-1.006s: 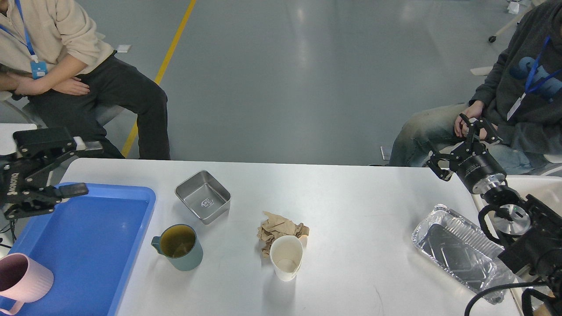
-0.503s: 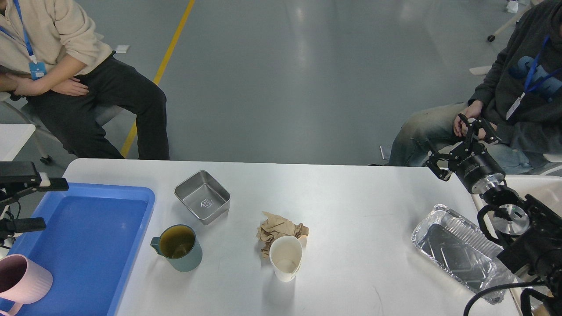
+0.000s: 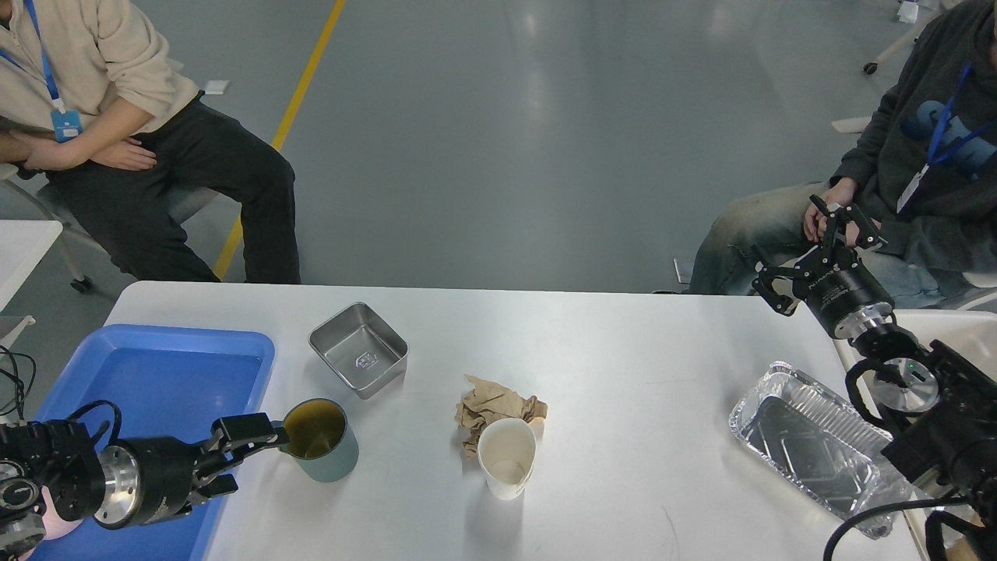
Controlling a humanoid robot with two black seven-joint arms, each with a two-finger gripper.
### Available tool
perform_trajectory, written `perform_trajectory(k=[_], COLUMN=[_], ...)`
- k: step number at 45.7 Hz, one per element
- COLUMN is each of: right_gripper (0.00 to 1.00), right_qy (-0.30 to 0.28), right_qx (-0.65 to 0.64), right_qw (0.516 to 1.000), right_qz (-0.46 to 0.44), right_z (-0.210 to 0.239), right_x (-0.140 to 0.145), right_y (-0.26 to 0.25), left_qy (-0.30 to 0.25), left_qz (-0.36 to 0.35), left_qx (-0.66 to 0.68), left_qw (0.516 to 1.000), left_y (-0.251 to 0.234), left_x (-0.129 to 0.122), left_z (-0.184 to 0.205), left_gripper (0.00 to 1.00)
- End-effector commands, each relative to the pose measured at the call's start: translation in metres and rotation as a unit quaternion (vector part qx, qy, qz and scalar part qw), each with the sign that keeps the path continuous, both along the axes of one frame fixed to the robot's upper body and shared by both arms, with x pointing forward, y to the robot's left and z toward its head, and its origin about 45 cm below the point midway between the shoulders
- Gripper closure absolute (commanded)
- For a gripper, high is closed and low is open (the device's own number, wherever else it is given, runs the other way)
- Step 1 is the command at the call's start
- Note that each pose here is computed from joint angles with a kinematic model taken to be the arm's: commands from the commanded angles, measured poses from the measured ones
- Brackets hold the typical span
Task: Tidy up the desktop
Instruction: 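Reach the left gripper to the green mug and grasp it, then lift the green mug with the left gripper and tip it over the blue tray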
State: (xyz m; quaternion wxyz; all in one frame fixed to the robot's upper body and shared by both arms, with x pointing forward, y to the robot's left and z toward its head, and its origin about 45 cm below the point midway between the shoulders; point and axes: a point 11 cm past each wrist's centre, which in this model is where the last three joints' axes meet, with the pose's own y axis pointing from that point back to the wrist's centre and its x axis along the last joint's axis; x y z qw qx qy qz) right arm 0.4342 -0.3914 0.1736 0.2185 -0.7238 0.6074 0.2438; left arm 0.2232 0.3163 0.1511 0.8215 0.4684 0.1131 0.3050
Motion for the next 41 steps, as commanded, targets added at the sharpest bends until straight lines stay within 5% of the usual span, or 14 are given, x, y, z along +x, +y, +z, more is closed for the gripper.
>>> perform_trajectory(k=[1, 16, 41], right_gripper=[0.00, 0.00, 0.00], right_qy=[0.000, 0.001, -0.008], right_qx=[-0.001, 0.000, -0.002], right_qw=[1.000, 1.000, 1.000], right_qz=[0.000, 0.000, 0.011], right_z=[0.000, -0.001, 0.005], right_x=[0.000, -0.001, -0.001], right_y=[-0.001, 0.000, 0.002], left_qy=[-0.011, -0.040, -0.041], left_qz=[0.011, 0.059, 0.039], left_qx=[0.014, 0.022, 0.049], left_qw=[1.000, 0.997, 0.997], left_y=[-0.003, -0.007, -0.027], left_x=[0.002, 0.016, 0.016], left_z=[-0.012, -0.023, -0.059], left_gripper=[0.07, 0.20, 0.46])
